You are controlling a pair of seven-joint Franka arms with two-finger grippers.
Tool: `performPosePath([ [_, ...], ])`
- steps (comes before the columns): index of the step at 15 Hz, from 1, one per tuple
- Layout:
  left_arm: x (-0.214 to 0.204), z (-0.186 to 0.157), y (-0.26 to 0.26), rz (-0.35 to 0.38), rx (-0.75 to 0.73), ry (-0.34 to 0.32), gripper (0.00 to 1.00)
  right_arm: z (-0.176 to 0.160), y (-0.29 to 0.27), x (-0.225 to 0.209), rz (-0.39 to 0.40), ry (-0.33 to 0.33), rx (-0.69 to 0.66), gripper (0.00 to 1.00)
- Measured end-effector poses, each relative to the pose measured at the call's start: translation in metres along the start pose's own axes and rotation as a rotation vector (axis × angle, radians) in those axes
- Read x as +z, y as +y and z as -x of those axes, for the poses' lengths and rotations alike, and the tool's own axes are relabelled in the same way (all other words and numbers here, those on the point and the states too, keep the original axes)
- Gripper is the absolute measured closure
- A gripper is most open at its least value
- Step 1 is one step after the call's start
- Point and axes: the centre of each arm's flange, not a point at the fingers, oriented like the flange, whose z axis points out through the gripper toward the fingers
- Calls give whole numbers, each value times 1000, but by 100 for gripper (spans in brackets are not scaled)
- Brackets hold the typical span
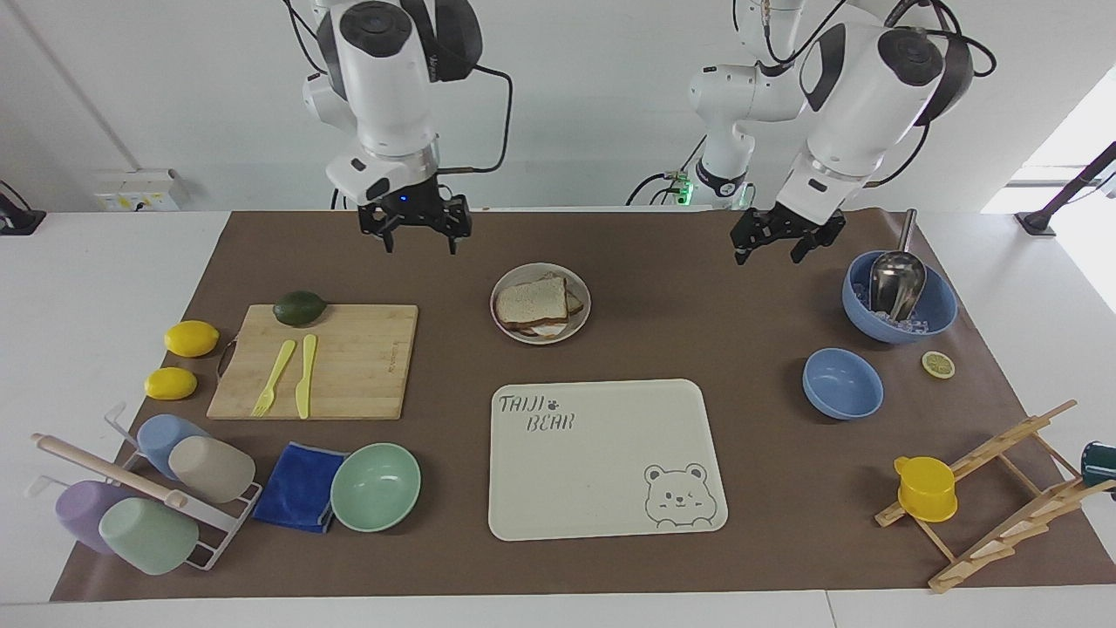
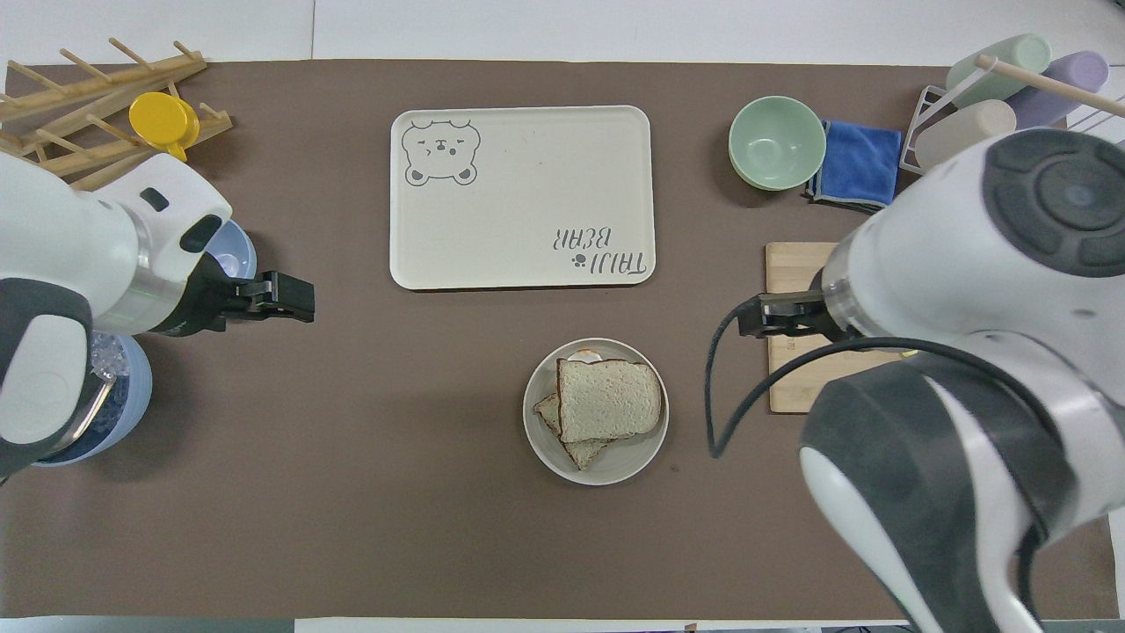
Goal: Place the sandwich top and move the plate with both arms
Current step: 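Release the bread and withdraw the right gripper while the left gripper reaches the plate, then grip the plate rim with the left gripper while the right gripper returns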
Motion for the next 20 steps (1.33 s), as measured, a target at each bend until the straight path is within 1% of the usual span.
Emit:
performPosePath([
  [2,27,10,24,7,7,-15,0,2,47,-9,-4,-28,-34,0],
  [5,63,27,53,9,17,-34,0,-2,78,-5,-28,-71,-40,0],
  [7,90,36,71,8,21,-41,0,-10,83,0,-28,-89,-35,0],
  [9,116,47,88,23,14,-48,0,-23,85,0,-17,-123,-45,0],
  [12,150,67,114,40,-20,-33,0,-40,91,-2,-22,-144,-72,0],
  [14,165,79,126,42,-28,-25,0,-37,90,-2,-21,-159,-77,0],
  [16,173,83,127,40,-30,-25,0,-29,89,-3,-19,-174,-81,0],
  [19,192,87,137,48,-59,-11,1,-22,93,-5,-19,-174,-73,0],
  [20,200,88,142,48,-64,-9,4,-21,96,-5,-20,-175,-68,0],
])
